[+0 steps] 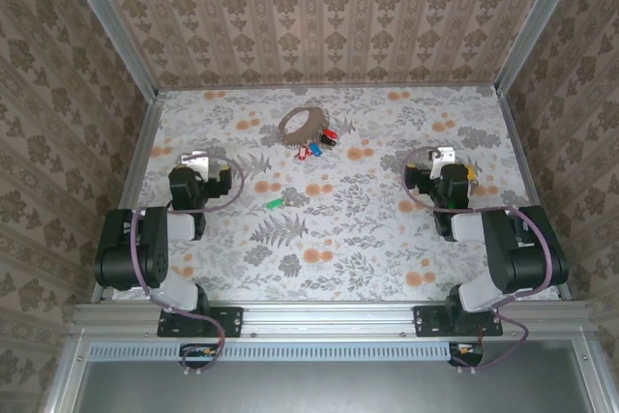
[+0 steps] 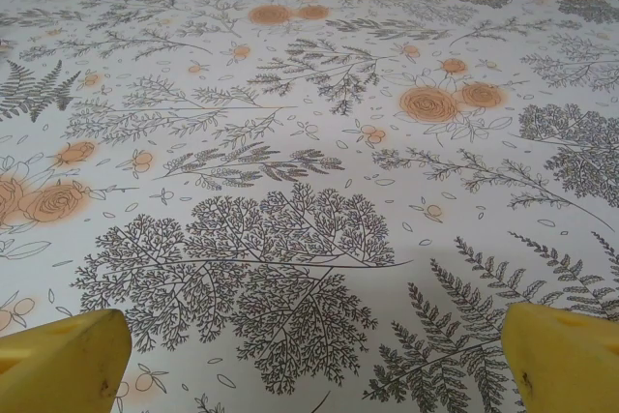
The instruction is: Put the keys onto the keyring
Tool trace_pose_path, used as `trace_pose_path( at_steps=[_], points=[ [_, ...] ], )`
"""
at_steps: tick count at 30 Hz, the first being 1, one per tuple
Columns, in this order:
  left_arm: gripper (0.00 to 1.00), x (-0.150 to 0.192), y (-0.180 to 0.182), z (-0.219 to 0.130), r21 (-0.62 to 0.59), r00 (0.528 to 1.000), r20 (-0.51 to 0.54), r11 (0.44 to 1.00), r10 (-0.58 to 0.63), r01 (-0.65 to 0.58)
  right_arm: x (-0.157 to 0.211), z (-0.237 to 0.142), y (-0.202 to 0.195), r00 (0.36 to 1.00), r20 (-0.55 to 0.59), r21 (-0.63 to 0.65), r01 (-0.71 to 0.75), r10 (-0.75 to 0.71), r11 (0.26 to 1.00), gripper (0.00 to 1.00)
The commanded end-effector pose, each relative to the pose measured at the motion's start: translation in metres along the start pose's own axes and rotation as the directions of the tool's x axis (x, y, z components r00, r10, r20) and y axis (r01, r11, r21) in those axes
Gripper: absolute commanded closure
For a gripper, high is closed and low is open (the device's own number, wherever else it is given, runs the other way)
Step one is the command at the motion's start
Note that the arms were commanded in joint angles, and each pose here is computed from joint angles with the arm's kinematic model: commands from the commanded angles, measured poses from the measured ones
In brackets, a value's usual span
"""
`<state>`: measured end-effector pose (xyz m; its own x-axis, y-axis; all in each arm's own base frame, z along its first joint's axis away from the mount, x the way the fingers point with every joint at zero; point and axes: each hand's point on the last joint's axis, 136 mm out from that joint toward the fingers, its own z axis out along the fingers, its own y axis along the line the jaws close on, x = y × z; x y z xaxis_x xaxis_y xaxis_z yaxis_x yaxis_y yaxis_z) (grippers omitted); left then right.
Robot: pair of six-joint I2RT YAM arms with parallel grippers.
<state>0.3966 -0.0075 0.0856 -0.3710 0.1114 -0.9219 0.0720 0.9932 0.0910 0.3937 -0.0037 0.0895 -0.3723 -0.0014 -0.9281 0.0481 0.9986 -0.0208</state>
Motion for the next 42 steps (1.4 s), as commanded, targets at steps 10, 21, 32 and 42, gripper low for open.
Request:
trace_pose_path(
  at_steps=[10,21,32,42],
  points=[
    [0.00,-0.009,0.001,0.000,-0.008,1.000,0.020,1.000,-0.005,0.005,-0.010,0.003,0.001,0.999,0.028,-0.008,-0.024,0.024,1.000,0.00],
    [0.00,-0.008,0.000,0.000,-0.007,1.000,0.019,1.000,-0.004,0.004,-0.009,0.003,0.000,0.999,0.028,-0.008,-0.024,0.024,1.000,0.00],
    [0.00,-0.038,0.006,-0.034,-0.034,0.998,0.055,0.999,-0.034,0.036,-0.024,-0.013,0.006,0.998,0.061,-0.004,0.006,-0.006,1.000,0.00],
    [0.00,-0.112,0.012,-0.048,-0.021,0.969,-0.070,0.971,-0.238,0.237,-0.052,-0.050,0.014,0.877,-0.265,0.052,-0.402,0.401,0.914,0.00]
  ],
)
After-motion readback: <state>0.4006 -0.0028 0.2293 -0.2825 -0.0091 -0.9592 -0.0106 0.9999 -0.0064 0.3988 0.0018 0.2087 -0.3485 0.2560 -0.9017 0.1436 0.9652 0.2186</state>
